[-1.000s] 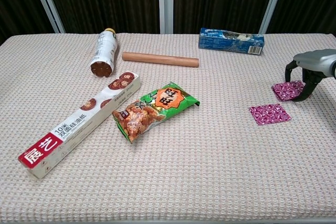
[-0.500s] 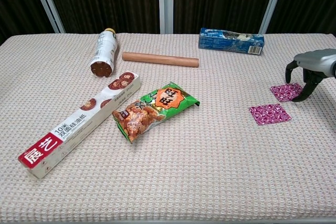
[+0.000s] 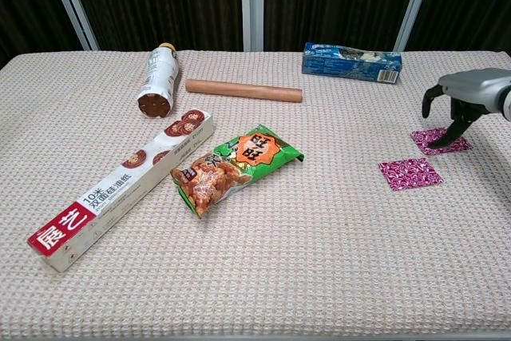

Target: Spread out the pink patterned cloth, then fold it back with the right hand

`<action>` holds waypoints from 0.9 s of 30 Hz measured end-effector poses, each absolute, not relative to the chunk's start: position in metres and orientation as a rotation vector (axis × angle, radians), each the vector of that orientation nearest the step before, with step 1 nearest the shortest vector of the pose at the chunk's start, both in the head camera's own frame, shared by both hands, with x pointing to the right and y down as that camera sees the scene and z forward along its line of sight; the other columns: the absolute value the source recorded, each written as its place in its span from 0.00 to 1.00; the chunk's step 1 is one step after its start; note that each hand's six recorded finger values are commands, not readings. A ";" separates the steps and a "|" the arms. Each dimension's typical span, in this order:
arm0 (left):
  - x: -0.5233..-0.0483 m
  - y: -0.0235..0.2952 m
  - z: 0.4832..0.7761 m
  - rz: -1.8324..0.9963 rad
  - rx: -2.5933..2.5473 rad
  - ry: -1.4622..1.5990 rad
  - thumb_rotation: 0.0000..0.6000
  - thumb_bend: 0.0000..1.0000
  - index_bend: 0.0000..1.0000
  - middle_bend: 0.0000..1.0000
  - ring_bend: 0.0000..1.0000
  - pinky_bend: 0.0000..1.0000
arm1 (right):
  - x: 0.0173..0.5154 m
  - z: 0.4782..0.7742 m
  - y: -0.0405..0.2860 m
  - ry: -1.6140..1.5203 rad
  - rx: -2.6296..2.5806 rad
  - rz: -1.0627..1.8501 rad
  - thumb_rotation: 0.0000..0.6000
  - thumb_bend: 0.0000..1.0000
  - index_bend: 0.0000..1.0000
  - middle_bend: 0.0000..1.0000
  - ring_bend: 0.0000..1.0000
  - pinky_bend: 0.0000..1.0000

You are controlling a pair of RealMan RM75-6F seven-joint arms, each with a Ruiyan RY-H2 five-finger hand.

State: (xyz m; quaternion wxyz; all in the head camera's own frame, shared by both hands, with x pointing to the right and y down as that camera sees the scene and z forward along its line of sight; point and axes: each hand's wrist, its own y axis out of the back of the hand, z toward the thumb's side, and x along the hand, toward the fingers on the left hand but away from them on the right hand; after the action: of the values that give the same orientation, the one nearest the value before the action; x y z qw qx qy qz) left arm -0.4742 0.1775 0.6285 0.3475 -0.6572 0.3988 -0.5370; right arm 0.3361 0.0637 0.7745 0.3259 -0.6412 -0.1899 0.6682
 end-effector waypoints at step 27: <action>-0.471 0.180 0.629 -1.389 -1.707 1.041 1.00 0.05 0.29 0.29 0.24 0.33 | 0.307 0.754 0.107 -0.197 -1.735 1.576 0.69 0.00 0.38 1.00 1.00 1.00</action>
State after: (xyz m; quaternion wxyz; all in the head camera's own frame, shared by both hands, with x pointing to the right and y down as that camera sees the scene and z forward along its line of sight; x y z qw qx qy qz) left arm -0.4708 0.1796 0.6288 0.3462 -0.6579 0.4013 -0.5351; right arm 0.3066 0.1070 0.7542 0.3846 -0.6808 -0.0775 0.6185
